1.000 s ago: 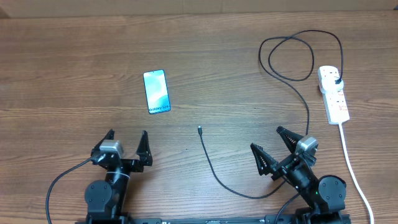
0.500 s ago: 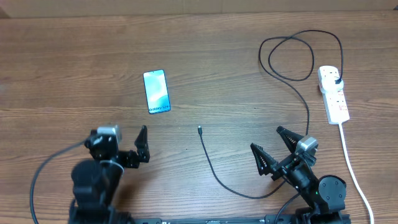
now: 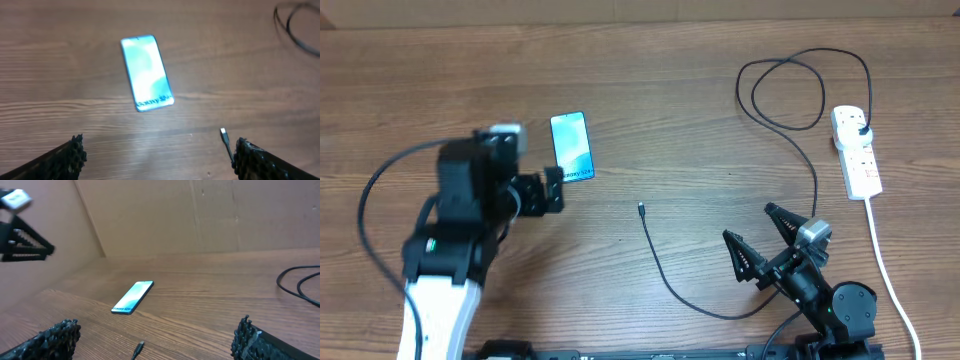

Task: Plug charger to phone and switch on socket
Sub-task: 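Move the left gripper forward over the Galaxy phone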

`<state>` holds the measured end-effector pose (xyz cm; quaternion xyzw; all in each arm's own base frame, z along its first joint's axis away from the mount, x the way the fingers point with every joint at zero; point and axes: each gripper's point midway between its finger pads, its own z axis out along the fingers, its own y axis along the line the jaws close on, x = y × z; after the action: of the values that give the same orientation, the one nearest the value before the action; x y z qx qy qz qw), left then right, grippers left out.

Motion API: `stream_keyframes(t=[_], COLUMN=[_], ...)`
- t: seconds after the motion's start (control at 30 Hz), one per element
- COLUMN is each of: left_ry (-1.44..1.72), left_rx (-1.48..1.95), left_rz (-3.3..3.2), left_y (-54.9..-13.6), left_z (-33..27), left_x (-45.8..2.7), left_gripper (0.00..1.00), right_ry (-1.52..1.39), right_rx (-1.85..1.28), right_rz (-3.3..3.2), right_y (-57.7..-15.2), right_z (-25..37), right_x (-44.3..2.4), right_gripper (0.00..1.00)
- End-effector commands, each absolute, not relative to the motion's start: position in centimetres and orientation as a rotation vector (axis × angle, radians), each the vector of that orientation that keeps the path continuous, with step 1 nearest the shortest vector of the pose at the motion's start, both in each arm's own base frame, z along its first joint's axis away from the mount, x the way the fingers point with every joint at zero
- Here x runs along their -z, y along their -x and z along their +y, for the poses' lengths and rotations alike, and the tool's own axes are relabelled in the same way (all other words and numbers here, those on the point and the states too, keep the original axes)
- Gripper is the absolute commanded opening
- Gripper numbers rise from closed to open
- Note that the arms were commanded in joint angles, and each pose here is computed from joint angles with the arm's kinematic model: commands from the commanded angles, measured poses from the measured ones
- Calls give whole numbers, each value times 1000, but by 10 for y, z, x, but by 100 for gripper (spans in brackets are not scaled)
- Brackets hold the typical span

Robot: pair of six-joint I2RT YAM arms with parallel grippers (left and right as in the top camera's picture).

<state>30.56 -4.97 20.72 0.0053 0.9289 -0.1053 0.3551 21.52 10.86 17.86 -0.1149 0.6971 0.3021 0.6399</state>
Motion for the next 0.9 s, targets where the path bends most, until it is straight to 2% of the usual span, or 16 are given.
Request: stream_keyframes(t=[0.0,0.23,0.5,0.73,0.87], left_ry=[-78,-133,-111,-106,-27], left_rx=[292,502,533,509,337], left_rz=[2451,2567,2663,2695,2725], left_y=[-318,-329,-335,-337,-338], left_z=[-64,-95,-99,-97,-87], left_x=[-198,-158,-124,-112,-110], left_gripper=[100,100,100,100,100], right_ry=[267,268,268,267,267], right_rx=[-692,-693,-693,-693,-693], right_rz=[1586,1586,1586,1586,1586], right_y=[-215,-215,-215,-215,-215], right_z=[110,110,110,110,110], right_x=[-177,-177,-177,-177,-177], right_gripper=[100,100,100,100,100])
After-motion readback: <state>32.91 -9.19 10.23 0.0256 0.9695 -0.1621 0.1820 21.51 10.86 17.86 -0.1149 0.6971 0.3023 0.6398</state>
